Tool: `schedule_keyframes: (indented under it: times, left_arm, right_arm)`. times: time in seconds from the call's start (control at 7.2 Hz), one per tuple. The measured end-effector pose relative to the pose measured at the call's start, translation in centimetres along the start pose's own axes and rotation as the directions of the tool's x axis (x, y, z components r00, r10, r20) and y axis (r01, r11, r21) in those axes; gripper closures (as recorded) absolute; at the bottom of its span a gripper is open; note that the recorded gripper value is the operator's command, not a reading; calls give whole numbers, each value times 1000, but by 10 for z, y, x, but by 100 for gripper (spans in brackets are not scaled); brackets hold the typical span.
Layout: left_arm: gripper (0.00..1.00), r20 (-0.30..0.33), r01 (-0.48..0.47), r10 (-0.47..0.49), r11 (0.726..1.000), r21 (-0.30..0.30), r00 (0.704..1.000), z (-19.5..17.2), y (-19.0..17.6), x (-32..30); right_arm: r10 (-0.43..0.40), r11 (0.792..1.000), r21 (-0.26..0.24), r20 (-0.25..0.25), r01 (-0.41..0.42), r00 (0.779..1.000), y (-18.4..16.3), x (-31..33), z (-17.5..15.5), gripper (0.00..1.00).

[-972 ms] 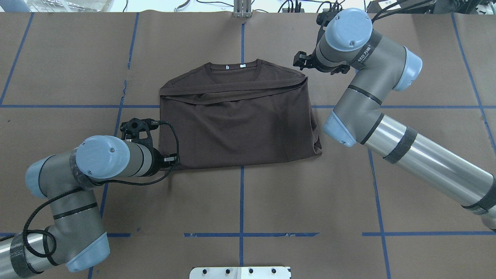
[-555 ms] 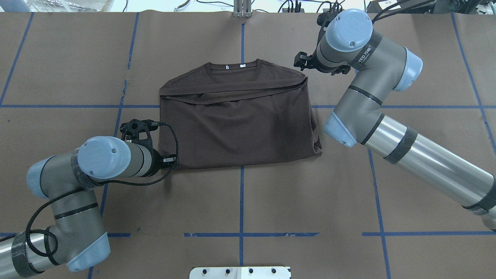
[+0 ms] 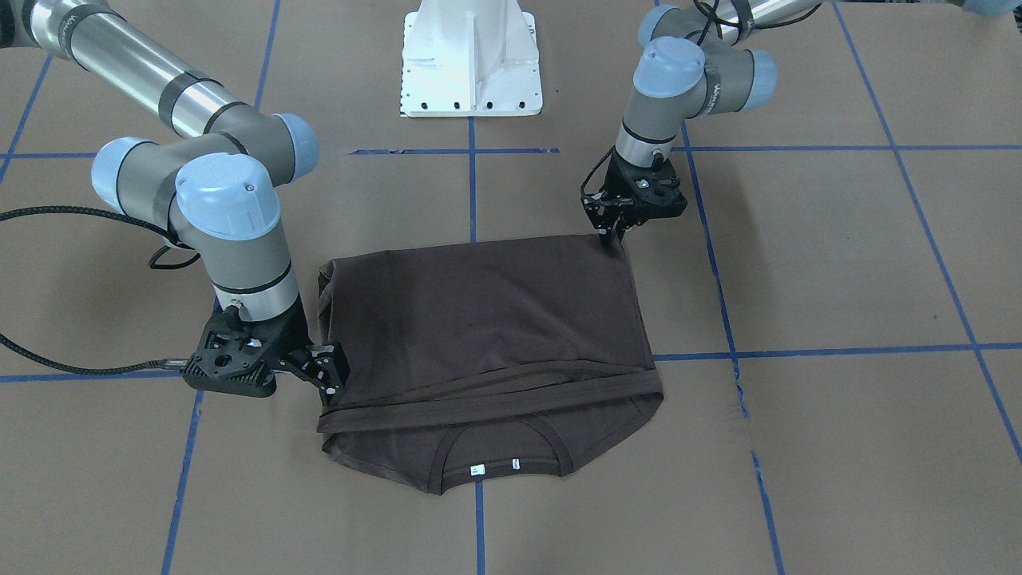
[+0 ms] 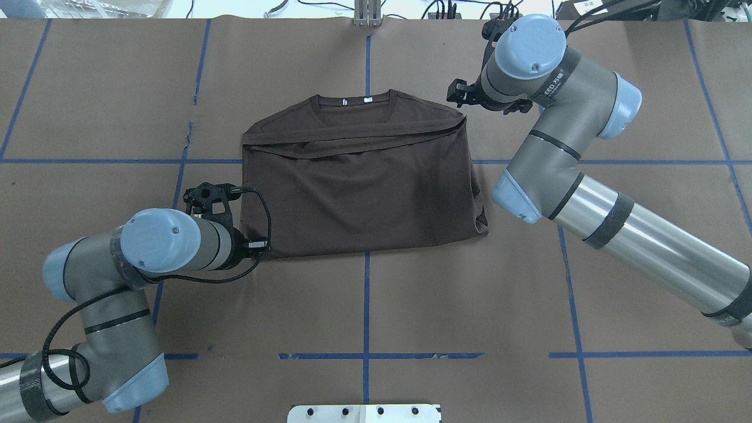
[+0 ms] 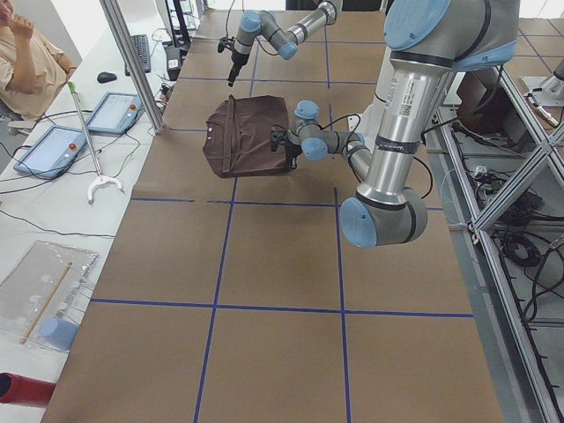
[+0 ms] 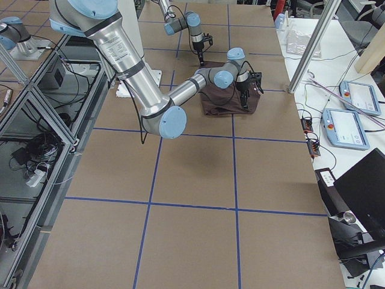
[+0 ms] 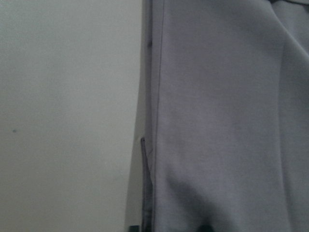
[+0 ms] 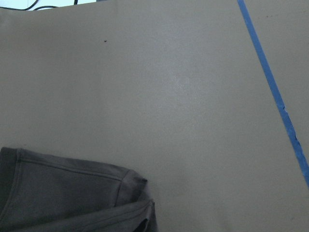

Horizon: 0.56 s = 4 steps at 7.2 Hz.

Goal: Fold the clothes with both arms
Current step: 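Grasp the folded side edge of the brown shirt with the left gripper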

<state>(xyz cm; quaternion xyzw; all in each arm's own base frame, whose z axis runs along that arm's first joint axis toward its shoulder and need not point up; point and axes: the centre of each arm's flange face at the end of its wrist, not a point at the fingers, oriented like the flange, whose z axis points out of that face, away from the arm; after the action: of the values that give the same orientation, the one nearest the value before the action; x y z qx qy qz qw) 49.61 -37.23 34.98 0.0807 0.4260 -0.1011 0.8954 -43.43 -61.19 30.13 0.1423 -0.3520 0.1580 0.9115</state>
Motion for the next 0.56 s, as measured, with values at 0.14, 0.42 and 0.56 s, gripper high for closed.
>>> schedule_keyframes:
  times: [0.14,0.42,0.56]
  left_arm:
    - [100,0,-2,2,1000,-1,1000,0,0,0]
    - [100,-1,-28,28,1000,9,1000,-3,-7,-2]
    - [100,15,-61,60,998,35,998,-3,-26,-10]
  right_arm:
    - [0,1000,0,0,0,1000,0,0,0,0]
    - [0,1000,-1,-1,0,1000,1,0,1,0]
    - [0,1000,-1,-1,0,1000,0,1,1,0]
